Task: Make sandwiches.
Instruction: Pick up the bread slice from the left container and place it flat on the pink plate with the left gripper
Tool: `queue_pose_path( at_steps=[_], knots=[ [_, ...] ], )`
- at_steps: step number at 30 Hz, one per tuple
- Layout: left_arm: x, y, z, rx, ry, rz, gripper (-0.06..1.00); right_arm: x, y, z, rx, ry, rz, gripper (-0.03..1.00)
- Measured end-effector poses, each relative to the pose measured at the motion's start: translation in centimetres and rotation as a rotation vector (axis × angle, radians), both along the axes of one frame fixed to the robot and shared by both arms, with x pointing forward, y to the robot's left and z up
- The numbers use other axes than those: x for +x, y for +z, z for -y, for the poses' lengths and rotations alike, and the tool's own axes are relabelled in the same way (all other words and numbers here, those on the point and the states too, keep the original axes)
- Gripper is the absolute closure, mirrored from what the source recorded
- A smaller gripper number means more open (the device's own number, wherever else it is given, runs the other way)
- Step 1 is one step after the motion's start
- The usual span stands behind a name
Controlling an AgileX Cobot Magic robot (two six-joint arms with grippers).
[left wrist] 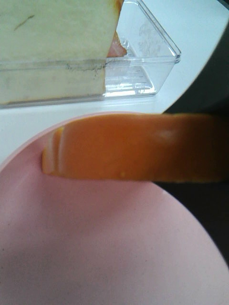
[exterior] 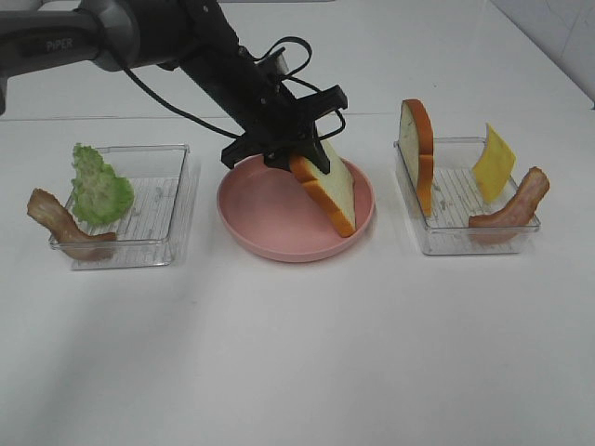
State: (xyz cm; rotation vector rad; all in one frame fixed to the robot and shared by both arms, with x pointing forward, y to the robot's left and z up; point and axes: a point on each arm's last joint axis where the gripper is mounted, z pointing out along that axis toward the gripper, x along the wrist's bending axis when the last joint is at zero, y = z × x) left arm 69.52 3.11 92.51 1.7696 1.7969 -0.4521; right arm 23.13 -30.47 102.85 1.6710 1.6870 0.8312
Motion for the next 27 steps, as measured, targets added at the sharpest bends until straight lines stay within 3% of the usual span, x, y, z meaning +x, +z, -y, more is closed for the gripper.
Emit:
queue_pose_path(
  at_steps=[9, 11, 14, 16, 17, 18, 22, 24, 25, 26, 27],
  knots=[
    [0.0, -0.5, -0.2, 0.018, 0.011, -0.016, 0.74, 0.0, 0.0, 0.0, 0.0, 0.0, 0.0, 0.17],
    [0.0, -0.6, -0.3, 0.046, -0.008, -0.017, 0.57, 0.0, 0.0, 0.0, 0.0, 0.0, 0.0, 0.17],
    [-0.1, -0.7, -0.4, 0.07, -0.029, -0.023, 0.51, 0.0, 0.0, 0.0, 0.0, 0.0, 0.0, 0.17],
    [0.0, -0.3, -0.6, 0.109, -0.06, -0.015, 0.23, 0.0, 0.0, 0.0, 0.0, 0.0, 0.0, 0.17],
    [0.0, -0.3, -0.6, 0.109, -0.06, -0.015, 0.23, 0.0, 0.0, 0.0, 0.0, 0.0, 0.0, 0.17],
    [0.0, 0.1, -0.7, 0.13, -0.079, -0.01, 0.17, 0.0, 0.0, 0.0, 0.0, 0.0, 0.0, 0.17],
    [-0.1, 0.8, -1.0, 0.178, -0.114, -0.003, 0.13, 0.0, 0.0, 0.0, 0.0, 0.0, 0.0, 0.17],
    [-0.1, 1.6, -1.6, 0.255, -0.15, 0.009, 0.12, 0.0, 0.0, 0.0, 0.0, 0.0, 0.0, 0.17],
    [-0.1, 1.6, -1.6, 0.255, -0.15, 0.009, 0.12, 0.0, 0.0, 0.0, 0.0, 0.0, 0.0, 0.17],
    [-0.2, 2.4, -2.2, 0.314, -0.16, 0.02, 0.12, 0.0, 0.0, 0.0, 0.0, 0.0, 0.0, 0.17],
    [-0.2, 2.4, -2.2, 0.314, -0.16, 0.02, 0.12, 0.0, 0.0, 0.0, 0.0, 0.0, 0.0, 0.17]
  ],
)
